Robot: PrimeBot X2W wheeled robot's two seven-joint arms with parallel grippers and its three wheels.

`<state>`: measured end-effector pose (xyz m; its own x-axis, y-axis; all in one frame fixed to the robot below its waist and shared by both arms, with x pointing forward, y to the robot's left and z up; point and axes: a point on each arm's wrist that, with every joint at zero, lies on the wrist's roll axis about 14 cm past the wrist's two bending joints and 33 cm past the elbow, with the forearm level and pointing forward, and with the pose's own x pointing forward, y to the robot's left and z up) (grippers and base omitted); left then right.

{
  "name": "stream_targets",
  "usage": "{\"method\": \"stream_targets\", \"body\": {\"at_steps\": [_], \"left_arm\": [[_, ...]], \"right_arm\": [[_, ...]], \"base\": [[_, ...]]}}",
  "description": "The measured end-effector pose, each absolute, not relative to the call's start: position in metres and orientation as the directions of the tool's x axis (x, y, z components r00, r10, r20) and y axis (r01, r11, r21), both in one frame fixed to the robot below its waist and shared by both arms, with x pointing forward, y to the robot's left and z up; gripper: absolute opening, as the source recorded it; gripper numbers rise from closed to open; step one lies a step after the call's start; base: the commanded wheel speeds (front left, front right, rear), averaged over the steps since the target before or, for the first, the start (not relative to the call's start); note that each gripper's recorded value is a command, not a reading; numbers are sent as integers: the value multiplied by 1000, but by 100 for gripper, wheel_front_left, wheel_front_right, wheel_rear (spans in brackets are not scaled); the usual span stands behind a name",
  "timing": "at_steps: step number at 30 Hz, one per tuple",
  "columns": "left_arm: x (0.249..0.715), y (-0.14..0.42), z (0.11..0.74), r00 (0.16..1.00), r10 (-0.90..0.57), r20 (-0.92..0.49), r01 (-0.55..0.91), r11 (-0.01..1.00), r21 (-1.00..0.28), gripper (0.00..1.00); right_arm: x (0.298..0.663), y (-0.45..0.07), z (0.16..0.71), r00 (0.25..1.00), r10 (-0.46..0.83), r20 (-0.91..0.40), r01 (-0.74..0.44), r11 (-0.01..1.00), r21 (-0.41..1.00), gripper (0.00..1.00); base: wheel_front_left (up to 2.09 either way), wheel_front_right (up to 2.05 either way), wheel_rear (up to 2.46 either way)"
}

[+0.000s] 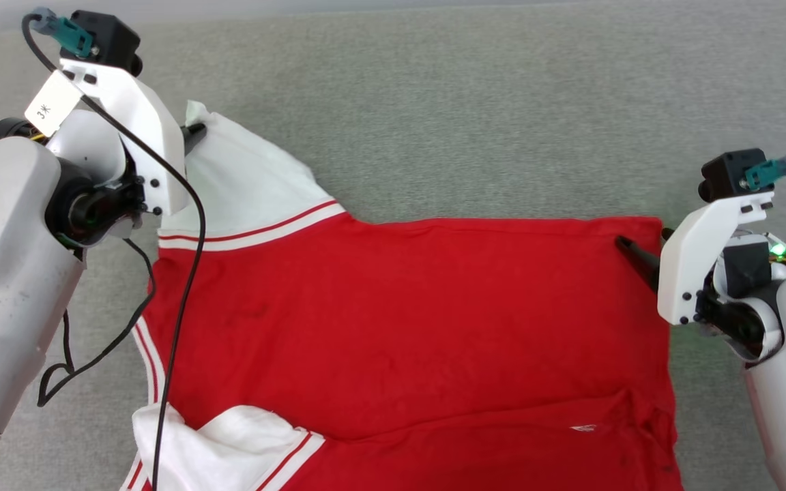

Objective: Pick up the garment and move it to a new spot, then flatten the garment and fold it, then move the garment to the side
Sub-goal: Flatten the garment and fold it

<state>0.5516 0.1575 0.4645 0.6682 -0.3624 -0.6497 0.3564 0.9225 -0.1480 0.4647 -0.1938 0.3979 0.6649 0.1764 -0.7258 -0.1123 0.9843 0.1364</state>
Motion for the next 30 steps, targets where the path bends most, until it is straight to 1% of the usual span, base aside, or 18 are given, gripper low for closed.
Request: {"method": "stream_targets", "body": {"at_steps": [4,8,9,10,11,13,16,20,24,30], "left_arm": [[550,161,464,677,-365,-639,360,922,-145,0],[547,159,462,681,-376,-628,360,919,-160,0],[546,160,461,682,-377,-627,356,920,-165,0],[545,162,460,682,-372,-630,352,922,-164,0],[543,164,459,682,-369,-632,347,923,-164,0],[541,164,458,681,-370,-631,345,923,-169,0],[539,166,461,696,-369,-616,338,925,-173,0],[536,171,474,735,-362,-574,327,930,-168,0],[524,178,486,776,-361,-518,304,932,-196,0],[485,188,487,806,-353,-475,268,933,-240,0]], "right_arm": [[469,-188,381,586,175,-791,-142,983,113,100],[459,-190,360,451,160,-878,-154,983,101,100],[457,-189,358,423,160,-892,-157,982,102,82],[455,-188,357,402,158,-902,-161,982,101,33],[454,-187,356,389,161,-907,-162,981,105,1],[451,-187,356,365,166,-916,-157,981,115,0],[454,-185,364,388,178,-904,-156,980,126,0],[469,-183,390,504,198,-841,-158,978,135,0],[477,-183,424,624,208,-753,-168,977,131,0],[450,-183,439,676,218,-704,-162,976,146,0]], "base": [[0,0,0],[0,0,0],[0,0,0],[0,0,0],[0,0,0],[0,0,0],[0,0,0],[0,0,0],[0,0,0],[0,0,0]]}}
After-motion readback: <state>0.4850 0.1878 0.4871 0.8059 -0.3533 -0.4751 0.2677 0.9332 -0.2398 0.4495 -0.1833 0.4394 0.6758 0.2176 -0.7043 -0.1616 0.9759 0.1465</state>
